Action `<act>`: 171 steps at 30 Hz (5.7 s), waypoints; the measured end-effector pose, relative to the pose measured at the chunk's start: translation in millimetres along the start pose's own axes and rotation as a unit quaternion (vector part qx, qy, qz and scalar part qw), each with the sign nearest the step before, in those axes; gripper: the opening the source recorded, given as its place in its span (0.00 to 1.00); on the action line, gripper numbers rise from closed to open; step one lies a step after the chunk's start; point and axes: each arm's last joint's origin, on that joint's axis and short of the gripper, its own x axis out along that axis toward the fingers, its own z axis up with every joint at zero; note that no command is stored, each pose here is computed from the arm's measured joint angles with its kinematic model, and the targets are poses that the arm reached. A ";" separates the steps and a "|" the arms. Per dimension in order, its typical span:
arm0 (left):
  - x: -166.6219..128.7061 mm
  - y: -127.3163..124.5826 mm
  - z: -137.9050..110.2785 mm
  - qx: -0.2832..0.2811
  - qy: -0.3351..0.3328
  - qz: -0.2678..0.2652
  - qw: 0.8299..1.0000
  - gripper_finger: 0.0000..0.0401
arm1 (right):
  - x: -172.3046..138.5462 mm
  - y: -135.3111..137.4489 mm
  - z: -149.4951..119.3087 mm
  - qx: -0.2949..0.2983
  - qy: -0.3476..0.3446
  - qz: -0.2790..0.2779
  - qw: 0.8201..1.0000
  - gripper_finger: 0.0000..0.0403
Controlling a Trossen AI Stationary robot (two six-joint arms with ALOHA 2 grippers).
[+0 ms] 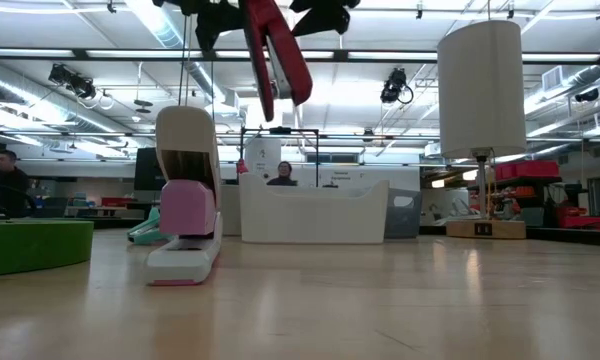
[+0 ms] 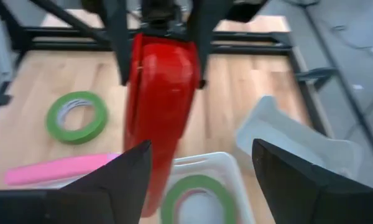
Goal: Pick and place Stapler, Stapler remover, tape
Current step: Put the red stapler into the gray bin, then put the purple staple remover into the black bin
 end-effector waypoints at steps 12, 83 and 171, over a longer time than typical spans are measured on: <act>-0.9 7.8 2.3 -0.003 -0.010 0.032 0.999 0.48 | -42.2 -13.2 5.7 0.004 -0.038 -0.077 0.996 0.65; 72.6 178.1 -59.0 0.062 0.098 0.234 0.965 0.48 | -52.7 -13.3 4.5 0.020 -0.035 -0.105 0.994 0.65; -7.2 33.2 -88.1 -0.017 0.371 0.096 0.924 0.59 | -52.5 -13.2 4.7 0.027 -0.037 -0.104 0.993 0.65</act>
